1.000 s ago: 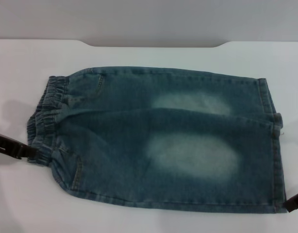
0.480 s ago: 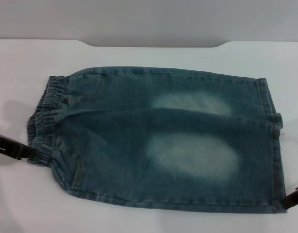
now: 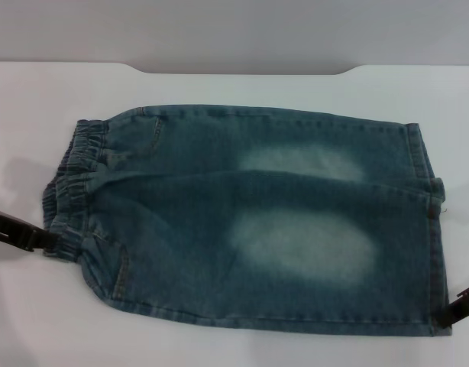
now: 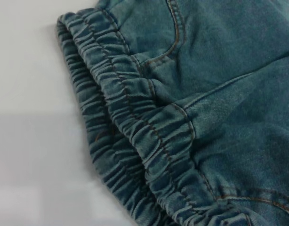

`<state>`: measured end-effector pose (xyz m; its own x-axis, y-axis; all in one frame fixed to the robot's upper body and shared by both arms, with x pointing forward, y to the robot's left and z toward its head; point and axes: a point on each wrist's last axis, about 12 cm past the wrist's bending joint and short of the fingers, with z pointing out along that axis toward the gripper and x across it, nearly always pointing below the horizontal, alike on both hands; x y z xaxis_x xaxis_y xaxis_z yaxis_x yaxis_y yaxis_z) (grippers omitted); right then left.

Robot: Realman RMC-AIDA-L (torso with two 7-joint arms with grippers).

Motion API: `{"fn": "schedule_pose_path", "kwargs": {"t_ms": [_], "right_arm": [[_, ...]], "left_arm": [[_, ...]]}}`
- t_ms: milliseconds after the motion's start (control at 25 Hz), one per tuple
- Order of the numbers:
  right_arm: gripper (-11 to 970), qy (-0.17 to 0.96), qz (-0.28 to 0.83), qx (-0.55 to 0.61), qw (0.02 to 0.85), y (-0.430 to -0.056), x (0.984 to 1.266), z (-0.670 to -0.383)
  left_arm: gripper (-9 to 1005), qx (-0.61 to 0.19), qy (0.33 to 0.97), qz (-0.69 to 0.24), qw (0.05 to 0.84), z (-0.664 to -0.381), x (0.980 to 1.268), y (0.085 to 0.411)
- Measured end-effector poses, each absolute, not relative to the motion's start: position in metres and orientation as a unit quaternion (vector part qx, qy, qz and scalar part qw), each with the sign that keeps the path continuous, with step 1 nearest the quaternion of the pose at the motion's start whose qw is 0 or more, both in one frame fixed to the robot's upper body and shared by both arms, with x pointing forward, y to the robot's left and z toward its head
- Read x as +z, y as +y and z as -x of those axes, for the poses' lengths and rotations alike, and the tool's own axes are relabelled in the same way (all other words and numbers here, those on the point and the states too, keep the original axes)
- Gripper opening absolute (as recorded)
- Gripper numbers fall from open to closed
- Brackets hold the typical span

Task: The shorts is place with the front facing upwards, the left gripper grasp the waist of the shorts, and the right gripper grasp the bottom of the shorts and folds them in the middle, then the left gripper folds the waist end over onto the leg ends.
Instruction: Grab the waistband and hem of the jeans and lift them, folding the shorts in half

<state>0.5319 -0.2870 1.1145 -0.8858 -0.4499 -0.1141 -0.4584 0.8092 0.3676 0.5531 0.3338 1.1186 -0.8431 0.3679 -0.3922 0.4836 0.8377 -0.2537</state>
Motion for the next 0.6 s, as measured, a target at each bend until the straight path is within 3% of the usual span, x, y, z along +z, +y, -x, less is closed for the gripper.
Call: {"fn": "schedule_pose_path", "kwargs": {"t_ms": [600], "right_arm": [[135, 0.951, 0.241, 0.193, 0.013, -0.2879, 1.1195, -0.5321]], "left_arm": [[30, -0.174, 0.944, -0.225, 0.167, -0.5541, 1.1194, 0.3331]]}}
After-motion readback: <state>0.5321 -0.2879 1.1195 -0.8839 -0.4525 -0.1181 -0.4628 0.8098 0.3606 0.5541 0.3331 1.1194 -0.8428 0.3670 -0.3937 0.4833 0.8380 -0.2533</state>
